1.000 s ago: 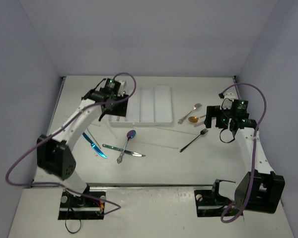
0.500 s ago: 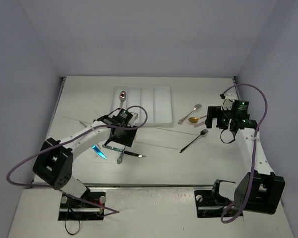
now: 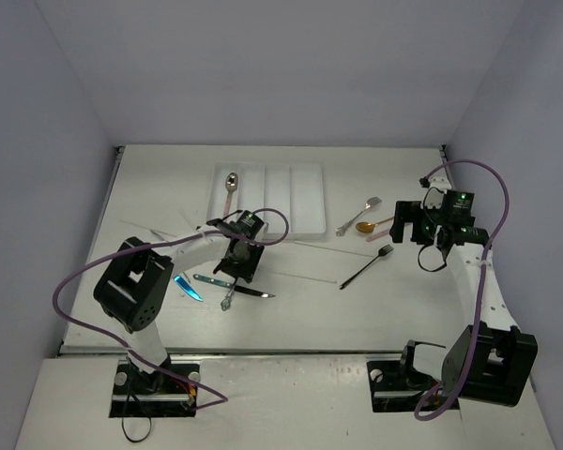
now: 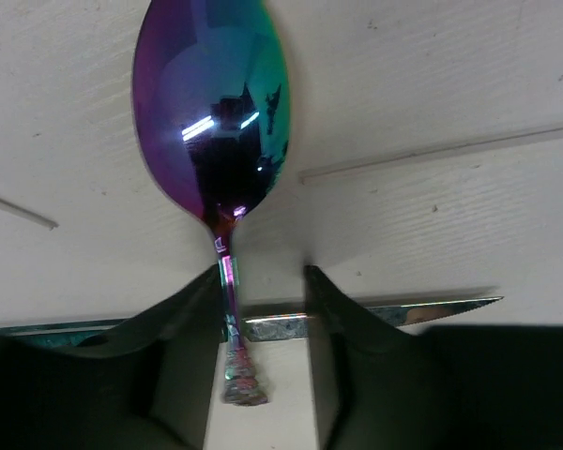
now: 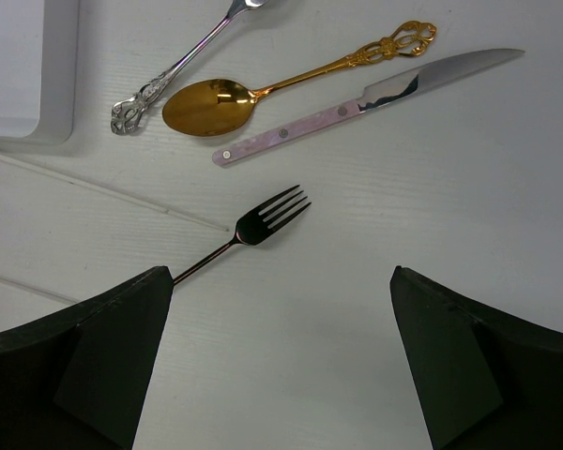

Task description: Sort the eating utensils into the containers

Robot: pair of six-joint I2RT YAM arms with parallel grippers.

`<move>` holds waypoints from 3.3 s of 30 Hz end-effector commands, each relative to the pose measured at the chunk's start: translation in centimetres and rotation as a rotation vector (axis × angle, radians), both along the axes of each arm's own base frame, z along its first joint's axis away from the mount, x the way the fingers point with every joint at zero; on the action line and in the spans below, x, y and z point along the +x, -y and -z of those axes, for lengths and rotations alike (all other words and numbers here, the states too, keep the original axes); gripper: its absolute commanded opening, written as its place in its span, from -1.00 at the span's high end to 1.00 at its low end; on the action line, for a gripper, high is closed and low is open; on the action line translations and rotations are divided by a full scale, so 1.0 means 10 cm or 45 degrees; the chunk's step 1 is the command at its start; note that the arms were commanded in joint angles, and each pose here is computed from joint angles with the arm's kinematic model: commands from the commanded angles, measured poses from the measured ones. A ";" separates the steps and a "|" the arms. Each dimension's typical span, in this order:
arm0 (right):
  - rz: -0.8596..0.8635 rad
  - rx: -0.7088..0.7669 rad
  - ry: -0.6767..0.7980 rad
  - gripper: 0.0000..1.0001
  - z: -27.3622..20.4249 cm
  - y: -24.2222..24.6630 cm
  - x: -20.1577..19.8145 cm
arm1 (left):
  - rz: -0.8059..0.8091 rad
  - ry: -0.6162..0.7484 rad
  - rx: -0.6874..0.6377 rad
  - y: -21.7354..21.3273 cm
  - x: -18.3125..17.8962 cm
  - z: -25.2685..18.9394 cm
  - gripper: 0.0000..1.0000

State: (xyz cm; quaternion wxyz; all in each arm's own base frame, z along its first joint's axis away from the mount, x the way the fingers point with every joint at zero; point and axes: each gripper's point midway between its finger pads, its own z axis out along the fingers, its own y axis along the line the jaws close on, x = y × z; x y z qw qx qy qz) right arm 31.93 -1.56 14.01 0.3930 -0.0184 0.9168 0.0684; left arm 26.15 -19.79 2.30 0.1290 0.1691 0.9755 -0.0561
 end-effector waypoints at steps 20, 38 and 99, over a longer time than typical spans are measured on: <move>-0.024 0.035 0.080 -0.98 -0.18 -0.01 0.13 | 0.113 0.693 -0.159 -0.01 0.49 -2.10 1.00; 0.002 0.027 0.106 -0.97 -0.22 0.03 0.12 | -0.170 0.760 -0.189 -0.45 2.66 -1.89 1.00; -1.464 -0.797 -0.197 0.04 0.58 0.40 1.12 | 0.532 0.665 -0.763 -0.06 0.74 -2.51 -0.33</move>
